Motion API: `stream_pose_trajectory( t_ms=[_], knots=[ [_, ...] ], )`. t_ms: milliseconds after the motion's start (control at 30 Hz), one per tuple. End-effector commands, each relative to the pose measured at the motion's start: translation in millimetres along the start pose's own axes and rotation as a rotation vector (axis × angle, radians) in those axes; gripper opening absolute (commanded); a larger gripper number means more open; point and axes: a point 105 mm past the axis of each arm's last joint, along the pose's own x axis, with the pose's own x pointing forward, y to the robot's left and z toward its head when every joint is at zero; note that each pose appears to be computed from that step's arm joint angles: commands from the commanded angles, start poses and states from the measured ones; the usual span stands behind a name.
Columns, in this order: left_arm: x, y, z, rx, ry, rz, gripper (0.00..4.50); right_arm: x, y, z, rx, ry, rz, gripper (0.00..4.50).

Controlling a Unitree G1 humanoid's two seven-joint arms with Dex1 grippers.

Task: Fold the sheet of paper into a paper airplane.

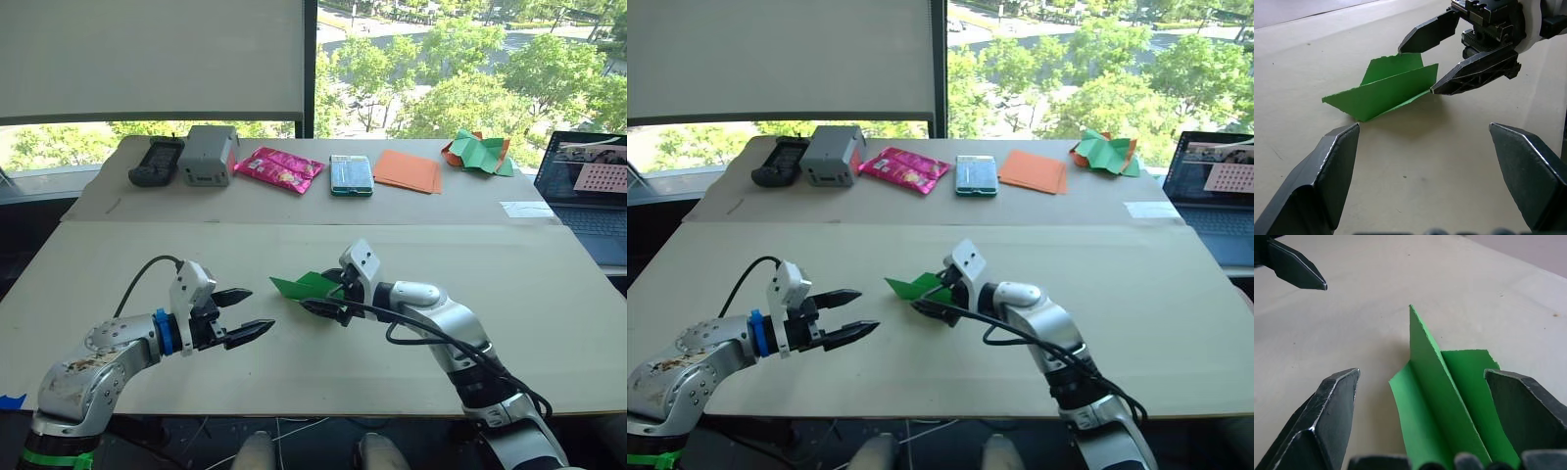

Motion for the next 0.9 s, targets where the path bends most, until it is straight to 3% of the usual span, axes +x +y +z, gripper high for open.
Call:
stream_pose_trajectory(
  t_ms=[33,100,200,333,433,767,900],
  knots=[
    [0,-1,2,0.023,-0.021,-0.003,4.48,-10,-1,34,-0.074,-0.081,0.01,4.5],
    [1,-1,1,0.026,-0.026,0.0,4.48,-14,-6,44,-0.179,-0.084,-0.016,4.5],
    [3,-1,0,0.03,-0.032,-0.003,4.48,-16,-7,31,-0.428,0.024,0.003,4.5],
    [4,-2,-2,0.032,-0.033,-0.008,4.48,-14,-9,15,-0.455,0.066,0.032,4.5],
    [3,-2,-4,0.032,-0.03,-0.008,4.5,-11,-10,10,-0.44,0.07,0.039,3.7],
    [1,-4,-13,0.018,-0.011,-0.002,4.5,-7,-18,-8,-0.401,0.107,0.042,0.19],
    [0,-4,-15,0.012,-0.01,0.001,4.5,-6,-19,-18,-0.387,0.131,0.048,0.05]
  ],
)
